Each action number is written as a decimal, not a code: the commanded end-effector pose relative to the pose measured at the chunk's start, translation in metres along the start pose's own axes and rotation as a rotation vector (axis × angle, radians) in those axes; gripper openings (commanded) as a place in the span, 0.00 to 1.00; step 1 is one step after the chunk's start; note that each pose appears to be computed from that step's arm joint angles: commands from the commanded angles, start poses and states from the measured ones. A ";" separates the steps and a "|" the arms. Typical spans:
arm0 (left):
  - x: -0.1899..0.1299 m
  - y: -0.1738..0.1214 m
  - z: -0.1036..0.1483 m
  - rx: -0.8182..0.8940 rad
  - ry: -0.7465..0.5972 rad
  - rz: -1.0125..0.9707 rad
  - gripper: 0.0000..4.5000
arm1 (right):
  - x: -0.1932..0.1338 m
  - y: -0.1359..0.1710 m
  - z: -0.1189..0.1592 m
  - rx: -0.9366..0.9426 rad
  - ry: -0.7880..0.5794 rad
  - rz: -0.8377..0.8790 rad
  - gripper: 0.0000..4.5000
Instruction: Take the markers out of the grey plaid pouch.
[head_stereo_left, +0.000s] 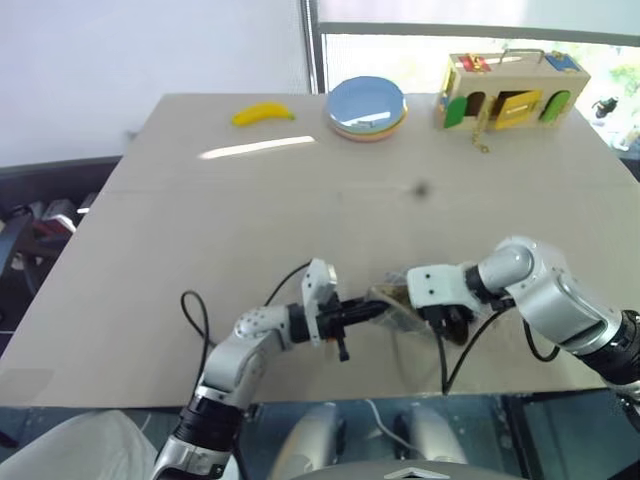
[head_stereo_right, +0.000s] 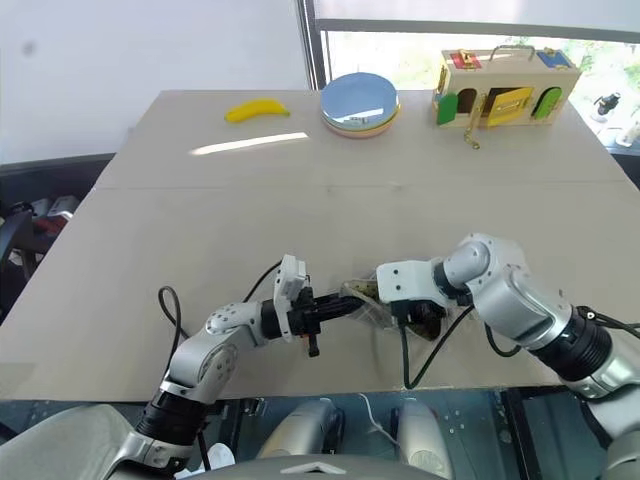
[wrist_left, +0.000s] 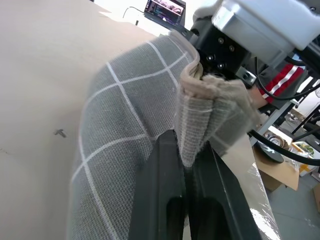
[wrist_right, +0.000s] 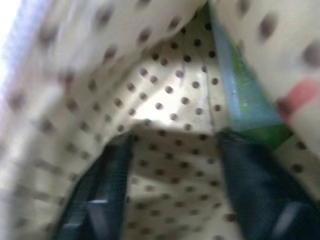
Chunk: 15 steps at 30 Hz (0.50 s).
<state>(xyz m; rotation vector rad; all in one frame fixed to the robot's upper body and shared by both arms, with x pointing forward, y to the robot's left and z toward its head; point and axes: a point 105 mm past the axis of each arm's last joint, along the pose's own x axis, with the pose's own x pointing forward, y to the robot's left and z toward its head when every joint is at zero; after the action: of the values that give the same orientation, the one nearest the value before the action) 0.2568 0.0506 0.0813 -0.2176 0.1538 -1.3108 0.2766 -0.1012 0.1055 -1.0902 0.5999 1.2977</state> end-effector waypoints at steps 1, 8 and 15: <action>0.001 -0.002 0.001 0.011 -0.001 -0.011 0.00 | -0.017 -0.014 0.010 -0.009 -0.018 -0.077 0.69; 0.001 -0.001 0.001 0.004 -0.007 -0.003 0.00 | -0.030 -0.016 0.023 -0.007 -0.050 -0.078 0.69; -0.003 -0.005 0.018 -0.125 -0.085 -0.050 0.00 | -0.045 -0.014 0.037 -0.024 -0.086 -0.064 0.69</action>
<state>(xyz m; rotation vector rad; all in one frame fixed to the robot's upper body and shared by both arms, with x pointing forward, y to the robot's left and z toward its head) 0.2564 0.0513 0.0838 -0.2898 0.1699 -1.3175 0.2750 -0.0894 0.1441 -1.0455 0.5418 1.2938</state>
